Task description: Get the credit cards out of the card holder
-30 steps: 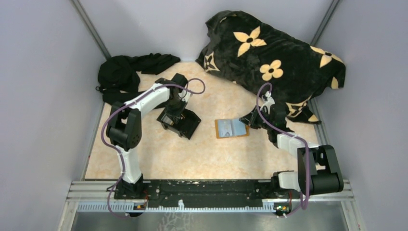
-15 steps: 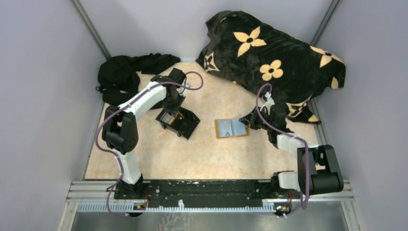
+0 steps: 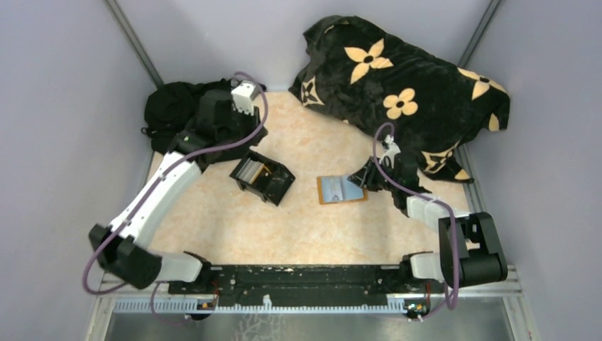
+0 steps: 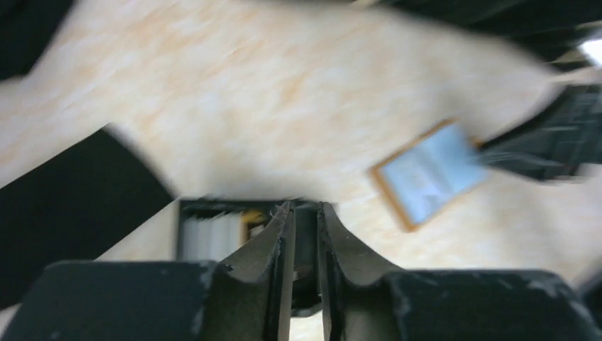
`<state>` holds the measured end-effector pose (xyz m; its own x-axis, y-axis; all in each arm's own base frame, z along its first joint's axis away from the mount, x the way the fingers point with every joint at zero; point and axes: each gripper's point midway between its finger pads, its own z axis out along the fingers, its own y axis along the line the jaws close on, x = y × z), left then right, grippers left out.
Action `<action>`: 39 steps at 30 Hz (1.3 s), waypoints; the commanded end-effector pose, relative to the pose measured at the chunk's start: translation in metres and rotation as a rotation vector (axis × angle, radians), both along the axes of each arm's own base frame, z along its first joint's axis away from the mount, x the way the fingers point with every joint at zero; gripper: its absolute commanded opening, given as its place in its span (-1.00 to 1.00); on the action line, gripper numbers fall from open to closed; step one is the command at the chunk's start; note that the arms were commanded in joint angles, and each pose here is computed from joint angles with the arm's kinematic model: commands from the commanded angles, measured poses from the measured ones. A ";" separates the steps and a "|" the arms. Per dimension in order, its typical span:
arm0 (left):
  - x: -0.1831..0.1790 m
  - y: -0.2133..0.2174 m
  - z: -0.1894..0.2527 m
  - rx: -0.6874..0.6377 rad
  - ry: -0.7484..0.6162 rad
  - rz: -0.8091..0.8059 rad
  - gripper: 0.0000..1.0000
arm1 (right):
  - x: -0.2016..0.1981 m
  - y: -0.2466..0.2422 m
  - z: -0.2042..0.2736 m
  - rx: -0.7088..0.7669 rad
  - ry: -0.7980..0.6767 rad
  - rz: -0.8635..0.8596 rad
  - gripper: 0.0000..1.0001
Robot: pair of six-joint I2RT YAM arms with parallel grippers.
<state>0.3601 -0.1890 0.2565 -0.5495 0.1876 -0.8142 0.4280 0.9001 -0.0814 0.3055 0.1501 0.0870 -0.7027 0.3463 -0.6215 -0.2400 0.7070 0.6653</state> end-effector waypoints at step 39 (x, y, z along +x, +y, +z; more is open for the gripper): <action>-0.033 -0.070 -0.069 -0.220 -0.193 0.206 0.98 | -0.013 0.059 -0.062 -0.804 0.046 0.049 -1.00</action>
<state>0.3240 -0.2569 0.1911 -0.3826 -0.0964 -0.9189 0.2715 0.9389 -0.2116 0.2941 0.2138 0.0296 -0.7238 -0.2178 -0.6547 -0.2867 0.9580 -0.0017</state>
